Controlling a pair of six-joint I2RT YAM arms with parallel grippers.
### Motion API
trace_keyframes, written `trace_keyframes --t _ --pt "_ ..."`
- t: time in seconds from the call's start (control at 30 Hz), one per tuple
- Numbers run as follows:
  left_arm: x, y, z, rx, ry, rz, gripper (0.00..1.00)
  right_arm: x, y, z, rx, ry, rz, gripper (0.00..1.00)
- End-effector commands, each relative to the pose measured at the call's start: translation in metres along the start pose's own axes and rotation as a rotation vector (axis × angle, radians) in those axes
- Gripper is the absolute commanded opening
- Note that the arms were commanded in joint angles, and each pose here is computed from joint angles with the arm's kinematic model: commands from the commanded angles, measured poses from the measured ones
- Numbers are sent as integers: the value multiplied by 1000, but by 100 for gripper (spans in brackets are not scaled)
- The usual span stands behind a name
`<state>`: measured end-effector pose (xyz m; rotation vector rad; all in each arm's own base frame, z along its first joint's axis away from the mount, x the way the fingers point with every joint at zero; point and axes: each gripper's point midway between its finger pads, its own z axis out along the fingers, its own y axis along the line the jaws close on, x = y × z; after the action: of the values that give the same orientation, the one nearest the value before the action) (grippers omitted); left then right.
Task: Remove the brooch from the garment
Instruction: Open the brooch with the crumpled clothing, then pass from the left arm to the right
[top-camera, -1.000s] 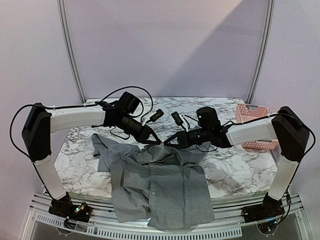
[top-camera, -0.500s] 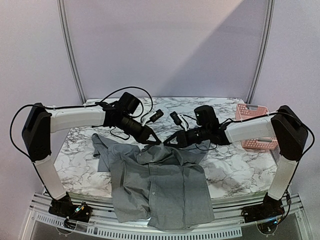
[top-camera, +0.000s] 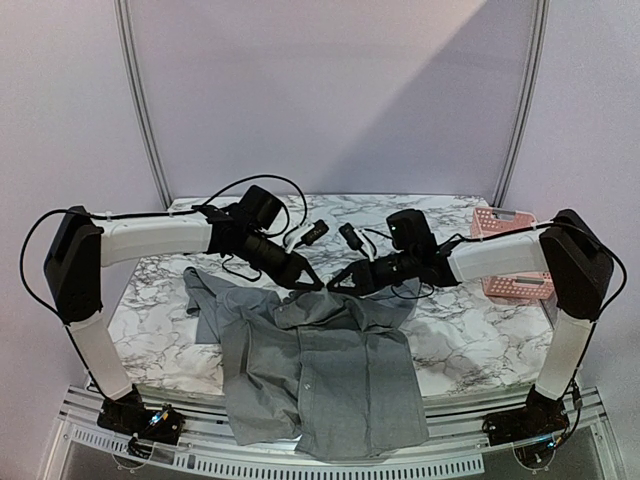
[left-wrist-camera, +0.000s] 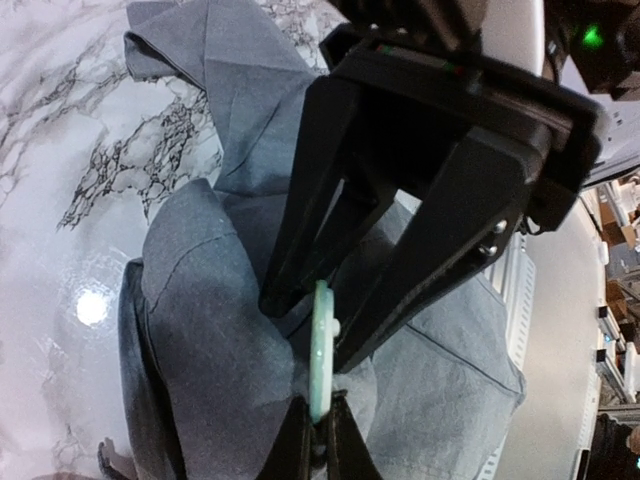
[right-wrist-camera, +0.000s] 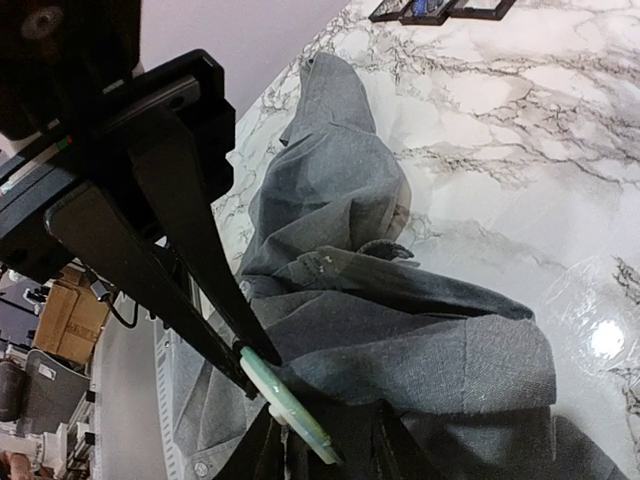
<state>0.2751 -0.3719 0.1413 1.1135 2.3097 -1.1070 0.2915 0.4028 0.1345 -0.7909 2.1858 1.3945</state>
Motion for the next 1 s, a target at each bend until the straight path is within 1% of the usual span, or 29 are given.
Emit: trace_keyframes --t 0.0,0.1,0.27,0.43,0.53,0.7,0.97 --pt "-4 -25 8 81 7 23 0 -21 25 -10 -26 -70 -105 30" --pt "-6 -16 5 59 -3 6 0 -23 34 -20 -35 -101 -124 34" --pt "-10 -6 -1 40 -21 -20 0 -27 46 -37 -13 -138 -152 43" --pt "-12 -6 -4 44 -29 -11 0 -32 52 -54 22 -188 -172 46" --pt "-12 -8 -5 53 -30 -5 0 -29 49 -56 28 -188 -166 46" --pt "-12 -14 -6 88 -34 7 0 -20 38 -46 25 -155 -141 46" --pt "-13 -25 -10 138 -39 38 0 -10 25 -39 21 -141 -109 35"
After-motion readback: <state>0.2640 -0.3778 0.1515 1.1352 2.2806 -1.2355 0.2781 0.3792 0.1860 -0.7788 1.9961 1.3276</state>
